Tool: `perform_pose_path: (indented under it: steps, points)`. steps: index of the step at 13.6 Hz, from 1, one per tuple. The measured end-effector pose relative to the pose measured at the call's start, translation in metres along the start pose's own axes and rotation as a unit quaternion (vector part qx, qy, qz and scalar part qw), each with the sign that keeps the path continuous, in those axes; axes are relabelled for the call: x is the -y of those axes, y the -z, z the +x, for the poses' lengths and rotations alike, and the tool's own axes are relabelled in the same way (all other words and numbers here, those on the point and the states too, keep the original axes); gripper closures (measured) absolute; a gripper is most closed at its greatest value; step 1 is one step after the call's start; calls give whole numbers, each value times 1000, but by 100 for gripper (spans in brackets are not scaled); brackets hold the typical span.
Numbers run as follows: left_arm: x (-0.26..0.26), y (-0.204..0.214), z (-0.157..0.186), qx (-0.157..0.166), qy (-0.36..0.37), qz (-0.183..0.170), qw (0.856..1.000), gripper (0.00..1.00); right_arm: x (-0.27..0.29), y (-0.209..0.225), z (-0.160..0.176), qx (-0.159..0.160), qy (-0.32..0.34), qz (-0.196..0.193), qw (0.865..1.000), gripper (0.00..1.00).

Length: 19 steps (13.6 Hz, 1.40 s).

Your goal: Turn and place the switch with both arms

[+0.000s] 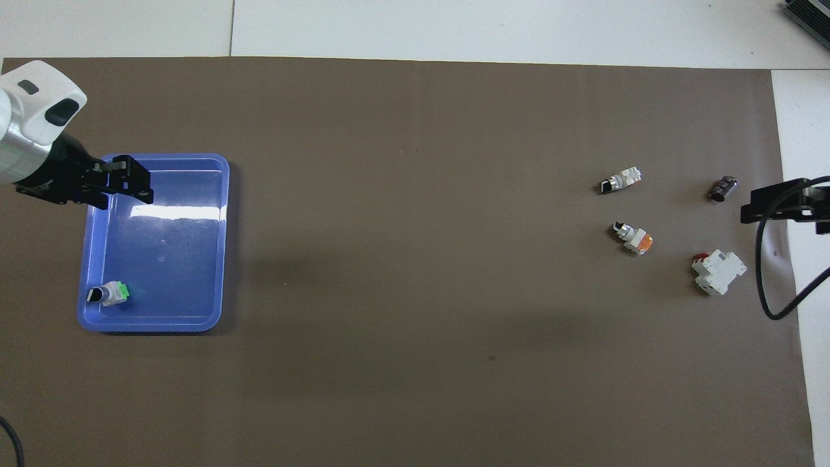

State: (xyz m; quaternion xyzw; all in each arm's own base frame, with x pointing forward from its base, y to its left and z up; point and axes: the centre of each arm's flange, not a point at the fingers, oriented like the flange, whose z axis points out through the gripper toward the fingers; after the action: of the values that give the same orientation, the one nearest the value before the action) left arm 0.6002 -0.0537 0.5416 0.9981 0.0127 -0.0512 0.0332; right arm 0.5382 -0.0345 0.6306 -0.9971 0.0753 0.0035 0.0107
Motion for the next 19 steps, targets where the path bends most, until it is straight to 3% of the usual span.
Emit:
perform_pose_path:
  steps: [3,11,15,17,19]
  points:
    - [-30,14,-6,5,-27,10,1000,30,19,-1,-2,2,17,-4,1000,0]
    - [-29,89,-43,42,-30,22,998,28,24,1,-5,4,27,-25,999,0]
    - [-66,113,-78,35,-56,45,997,25,24,1,-5,7,26,-24,999,0]
    - [-77,108,-91,37,-61,54,996,11,24,0,-7,11,27,-22,999,0]
    - [-75,95,-90,23,-58,54,997,9,25,0,-7,13,27,-22,999,0]
